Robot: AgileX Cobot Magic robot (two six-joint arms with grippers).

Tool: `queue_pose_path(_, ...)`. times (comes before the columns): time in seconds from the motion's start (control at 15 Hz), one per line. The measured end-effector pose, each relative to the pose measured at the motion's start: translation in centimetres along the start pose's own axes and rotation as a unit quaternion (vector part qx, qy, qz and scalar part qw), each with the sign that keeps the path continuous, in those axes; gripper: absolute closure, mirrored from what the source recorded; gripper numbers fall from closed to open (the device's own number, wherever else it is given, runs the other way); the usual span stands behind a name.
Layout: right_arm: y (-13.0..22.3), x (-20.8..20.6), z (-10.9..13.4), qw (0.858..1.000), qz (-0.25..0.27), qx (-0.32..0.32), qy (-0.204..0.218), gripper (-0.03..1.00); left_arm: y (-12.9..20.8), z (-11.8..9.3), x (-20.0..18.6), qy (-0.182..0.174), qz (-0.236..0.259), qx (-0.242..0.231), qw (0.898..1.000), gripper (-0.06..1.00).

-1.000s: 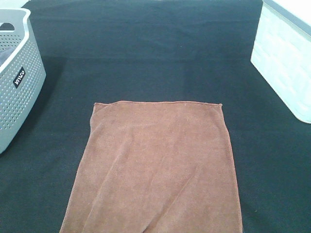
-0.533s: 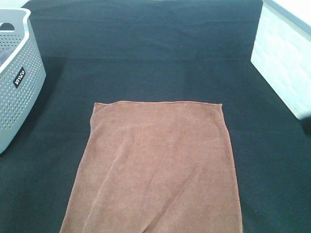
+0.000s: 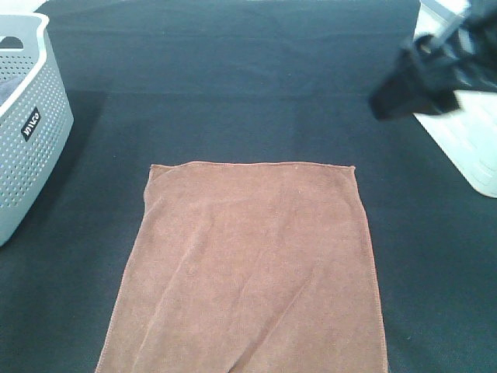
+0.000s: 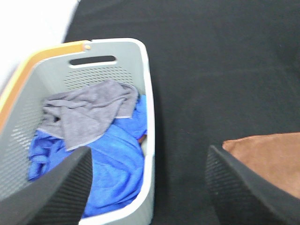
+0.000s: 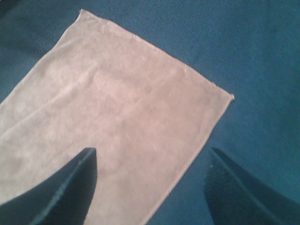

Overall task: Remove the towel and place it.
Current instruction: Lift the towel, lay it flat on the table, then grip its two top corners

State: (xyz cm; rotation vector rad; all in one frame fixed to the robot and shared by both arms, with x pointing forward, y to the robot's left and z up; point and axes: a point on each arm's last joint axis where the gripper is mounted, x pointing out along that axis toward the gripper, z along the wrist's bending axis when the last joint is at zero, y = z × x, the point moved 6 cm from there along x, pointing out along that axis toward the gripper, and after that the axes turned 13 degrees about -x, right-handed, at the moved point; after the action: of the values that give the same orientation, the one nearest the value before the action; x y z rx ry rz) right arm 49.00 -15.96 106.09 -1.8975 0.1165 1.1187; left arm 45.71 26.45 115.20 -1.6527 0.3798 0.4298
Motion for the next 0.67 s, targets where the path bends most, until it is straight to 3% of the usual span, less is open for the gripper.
queue_pose_path(0.2, -1.7, 1.6, -0.1, 1.0, -0.002, 0.018, -0.014, 0.35, -1.6, 0.0, 4.7, 0.065, 0.05, -0.031, 0.996, 0.29)
queue_pose_path(0.27, -2.2, 1.8, -0.2, 0.999, -0.007, 0.029, -0.016, 0.35, -2.0, -0.4, 6.1, 0.102, 0.062, -0.043, 0.992, 0.29)
queue_pose_path(0.33, -3.3, 2.2, -0.5, 0.999, -0.013, 0.048, -0.018, 0.36, -2.2, -1.7, 8.8, 0.171, 0.094, -0.059, 0.979, 0.29)
queue_pose_path(0.53, -4.3, 2.6, -1.2, 0.998, -0.012, 0.064, -0.02, 0.36, -2.3, -2.3, 11.0, 0.194, 0.124, -0.06, 0.971, 0.29)
queue_pose_path(0.6, -4.1, 3.0, -3.8, 0.993, -0.008, 0.119, -0.023, 0.36, -2.5, -2.4, 12.9, 0.197, 0.144, -0.059, 0.968, 0.29)
queue_pose_path(0.67, -4.1, 3.0, -3.8, 0.993, -0.008, 0.119, -0.023, 0.36, -2.5, -2.4, 12.9, 0.197, 0.144, -0.059, 0.968, 0.29)
